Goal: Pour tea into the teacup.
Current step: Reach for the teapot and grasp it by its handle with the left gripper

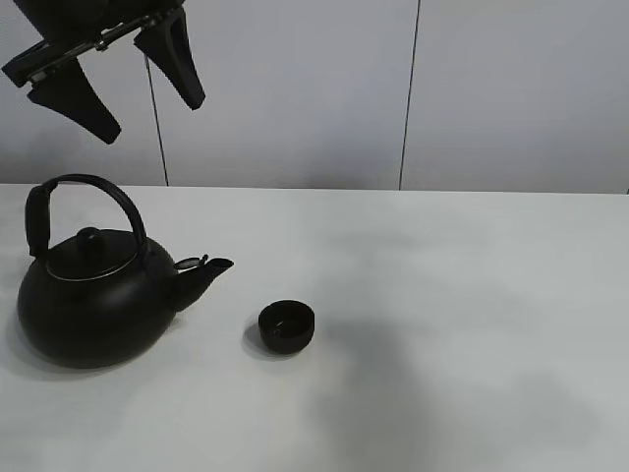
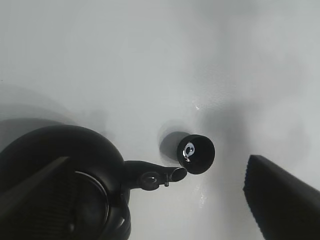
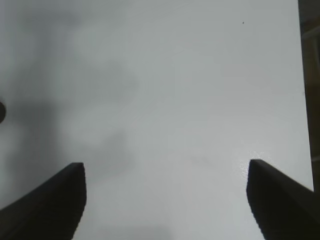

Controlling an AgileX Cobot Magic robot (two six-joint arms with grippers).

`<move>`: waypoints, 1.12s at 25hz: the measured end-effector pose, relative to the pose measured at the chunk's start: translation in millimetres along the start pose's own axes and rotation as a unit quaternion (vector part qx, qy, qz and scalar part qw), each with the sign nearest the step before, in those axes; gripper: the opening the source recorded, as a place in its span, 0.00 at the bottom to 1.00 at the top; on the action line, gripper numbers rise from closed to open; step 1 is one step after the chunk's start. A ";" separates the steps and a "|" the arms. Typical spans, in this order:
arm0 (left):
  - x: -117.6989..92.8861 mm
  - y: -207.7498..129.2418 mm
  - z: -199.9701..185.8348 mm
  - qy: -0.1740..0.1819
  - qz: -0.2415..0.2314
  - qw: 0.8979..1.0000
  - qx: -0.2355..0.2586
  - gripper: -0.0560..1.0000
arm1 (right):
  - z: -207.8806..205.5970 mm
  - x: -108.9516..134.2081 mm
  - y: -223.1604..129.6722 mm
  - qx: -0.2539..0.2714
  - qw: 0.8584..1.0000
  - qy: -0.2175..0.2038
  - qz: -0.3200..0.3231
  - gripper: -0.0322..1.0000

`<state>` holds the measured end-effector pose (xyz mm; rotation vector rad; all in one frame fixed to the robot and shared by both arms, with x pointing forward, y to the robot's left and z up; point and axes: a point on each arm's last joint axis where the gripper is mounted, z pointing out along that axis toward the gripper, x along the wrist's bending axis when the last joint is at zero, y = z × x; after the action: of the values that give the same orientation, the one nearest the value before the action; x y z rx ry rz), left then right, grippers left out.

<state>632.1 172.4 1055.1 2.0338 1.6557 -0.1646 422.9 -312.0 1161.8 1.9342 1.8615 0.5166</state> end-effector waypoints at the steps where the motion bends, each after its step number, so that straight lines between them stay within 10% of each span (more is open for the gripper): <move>1: 0.0 0.0 0.0 0.000 0.000 1.000 0.000 0.68 | -15.0 0.8 -17.0 -0.028 1.000 0.000 0.000 0.61; 12: 0.0 0.0 0.0 0.000 0.000 1.000 0.000 0.68 | -42.1 8.2 -181.5 -0.219 0.976 0.001 0.002 0.61; 28: 0.0 0.1 0.0 0.000 0.000 1.000 0.000 0.68 | -3.2 9.6 -227.2 -0.237 0.972 -0.003 -0.009 0.58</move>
<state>632.2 172.4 1055.1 2.0333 1.6555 -0.1638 228.7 -295.9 1044.6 1.5949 1.5680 0.8598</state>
